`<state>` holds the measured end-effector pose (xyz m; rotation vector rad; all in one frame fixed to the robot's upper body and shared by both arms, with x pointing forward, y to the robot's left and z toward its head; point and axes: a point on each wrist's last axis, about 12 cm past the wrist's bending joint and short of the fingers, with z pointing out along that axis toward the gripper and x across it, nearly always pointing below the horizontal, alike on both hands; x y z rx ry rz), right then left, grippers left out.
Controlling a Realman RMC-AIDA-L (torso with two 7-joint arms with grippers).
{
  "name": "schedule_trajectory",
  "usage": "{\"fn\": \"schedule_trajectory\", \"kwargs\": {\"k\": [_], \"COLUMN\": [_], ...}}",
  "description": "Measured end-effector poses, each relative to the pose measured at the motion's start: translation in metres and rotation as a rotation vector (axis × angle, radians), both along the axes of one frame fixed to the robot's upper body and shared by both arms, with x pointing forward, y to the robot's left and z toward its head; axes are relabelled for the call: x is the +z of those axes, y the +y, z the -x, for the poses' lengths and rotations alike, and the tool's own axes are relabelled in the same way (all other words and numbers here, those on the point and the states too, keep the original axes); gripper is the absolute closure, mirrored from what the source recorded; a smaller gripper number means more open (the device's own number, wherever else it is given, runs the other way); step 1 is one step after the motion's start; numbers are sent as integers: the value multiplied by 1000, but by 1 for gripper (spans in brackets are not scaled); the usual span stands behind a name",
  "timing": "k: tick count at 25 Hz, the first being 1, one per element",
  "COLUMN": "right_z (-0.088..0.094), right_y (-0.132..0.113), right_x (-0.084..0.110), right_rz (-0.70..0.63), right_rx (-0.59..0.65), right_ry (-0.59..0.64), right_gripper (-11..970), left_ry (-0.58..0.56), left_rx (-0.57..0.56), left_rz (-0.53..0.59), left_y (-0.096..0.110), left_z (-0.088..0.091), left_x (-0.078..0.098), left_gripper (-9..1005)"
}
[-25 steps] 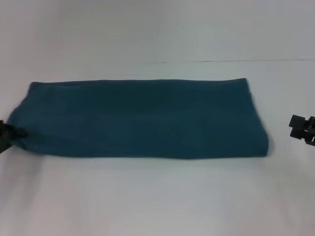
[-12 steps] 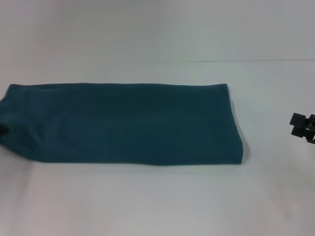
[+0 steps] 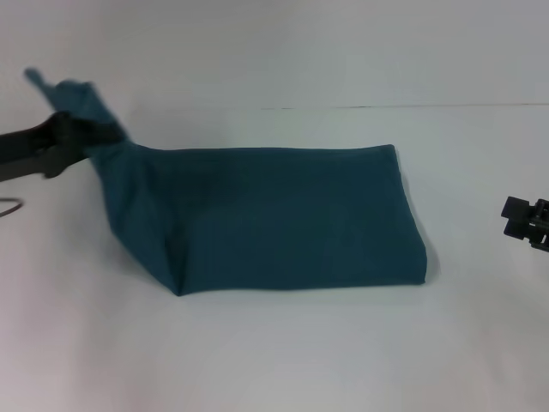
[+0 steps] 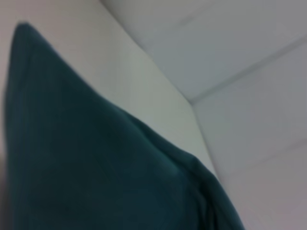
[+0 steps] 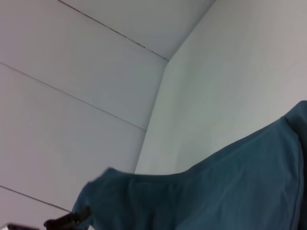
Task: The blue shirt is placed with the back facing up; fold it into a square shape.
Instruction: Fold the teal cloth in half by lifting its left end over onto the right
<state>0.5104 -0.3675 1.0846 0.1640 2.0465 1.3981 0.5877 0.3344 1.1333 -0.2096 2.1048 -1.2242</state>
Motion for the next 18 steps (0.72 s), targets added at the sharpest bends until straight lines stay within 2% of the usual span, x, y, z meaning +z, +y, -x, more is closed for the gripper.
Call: {"fn": "schedule_trajectory", "kwargs": {"k": [4, 12, 18], "right_z": [-2, -4, -5], "right_y": [2, 4, 7], "right_x": [0, 0, -3], "right_rz": [1, 1, -1], "right_rx": [3, 5, -2], "right_ry": [-1, -1, 10], "right_gripper": [279, 279, 279], "left_ry": [-22, -67, -55], "left_rx": [-116, -287, -349], "left_rz": [7, 32, -7], "left_y": [-42, -130, -186], "left_z": [-17, -32, -41], "left_x": [9, 18, 4], "left_gripper": [973, 975, 974]}}
